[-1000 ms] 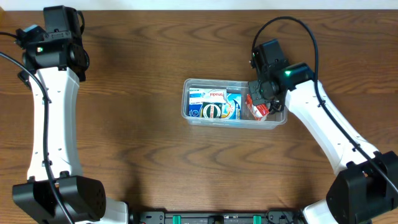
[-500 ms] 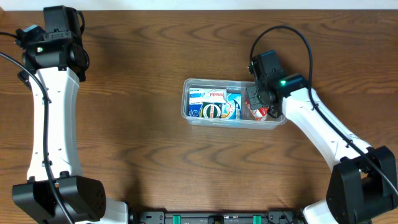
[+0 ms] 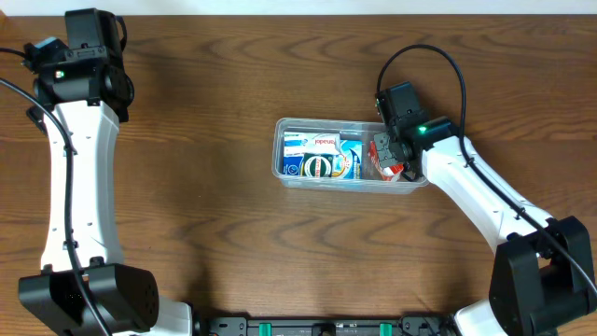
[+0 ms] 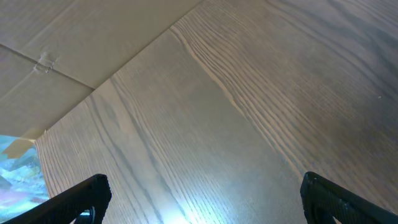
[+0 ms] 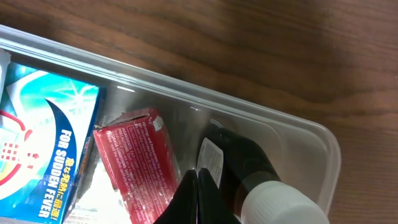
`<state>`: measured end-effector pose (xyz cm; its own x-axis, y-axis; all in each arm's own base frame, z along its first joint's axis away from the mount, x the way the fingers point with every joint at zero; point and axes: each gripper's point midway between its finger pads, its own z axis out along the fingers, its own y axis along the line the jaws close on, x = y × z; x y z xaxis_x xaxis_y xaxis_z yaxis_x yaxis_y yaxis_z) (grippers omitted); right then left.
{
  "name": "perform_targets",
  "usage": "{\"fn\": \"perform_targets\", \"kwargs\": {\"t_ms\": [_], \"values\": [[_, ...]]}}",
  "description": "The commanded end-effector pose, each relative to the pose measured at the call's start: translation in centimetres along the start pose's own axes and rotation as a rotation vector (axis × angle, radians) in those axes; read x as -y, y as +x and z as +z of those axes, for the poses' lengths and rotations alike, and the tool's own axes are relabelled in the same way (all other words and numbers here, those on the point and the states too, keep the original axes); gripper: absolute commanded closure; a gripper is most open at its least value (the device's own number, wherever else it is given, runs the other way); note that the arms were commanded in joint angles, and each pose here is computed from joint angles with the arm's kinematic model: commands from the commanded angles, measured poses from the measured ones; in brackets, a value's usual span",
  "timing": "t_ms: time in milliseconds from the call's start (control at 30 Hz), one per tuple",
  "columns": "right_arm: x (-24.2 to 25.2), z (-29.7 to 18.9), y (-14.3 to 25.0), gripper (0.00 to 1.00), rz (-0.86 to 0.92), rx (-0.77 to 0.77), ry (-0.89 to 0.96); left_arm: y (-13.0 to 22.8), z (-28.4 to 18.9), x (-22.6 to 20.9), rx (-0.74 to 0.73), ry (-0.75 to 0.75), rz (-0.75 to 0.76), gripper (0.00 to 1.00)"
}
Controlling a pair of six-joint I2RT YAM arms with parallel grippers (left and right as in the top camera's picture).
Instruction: Pack container
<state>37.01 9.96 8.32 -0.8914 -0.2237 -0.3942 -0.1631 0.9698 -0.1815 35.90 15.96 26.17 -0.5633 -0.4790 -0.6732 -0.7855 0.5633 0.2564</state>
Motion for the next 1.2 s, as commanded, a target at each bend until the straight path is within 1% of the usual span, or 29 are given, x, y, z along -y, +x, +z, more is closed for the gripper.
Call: {"fn": "perform_targets", "kwargs": {"t_ms": [0,167,800,1167], "values": [[0.0,0.2,0.2,0.99,-0.024,-0.003,0.020,-0.1,0.1,-0.2,0.004,-0.012,0.005,0.02],[-0.6,0.2,0.4,0.99,-0.024,-0.010,-0.014,-0.1,0.1,-0.2,0.004,-0.012,0.004,0.02],[-0.7,0.7,0.7,0.99,-0.012,-0.008,-0.016,-0.1,0.1,-0.2,0.004,-0.012,0.004,0.02],[-1.4,0.7,0.9,0.99,0.007,-0.015,-0.058,-0.1,0.1,-0.2,0.004,-0.012,0.004,0.02]]}}
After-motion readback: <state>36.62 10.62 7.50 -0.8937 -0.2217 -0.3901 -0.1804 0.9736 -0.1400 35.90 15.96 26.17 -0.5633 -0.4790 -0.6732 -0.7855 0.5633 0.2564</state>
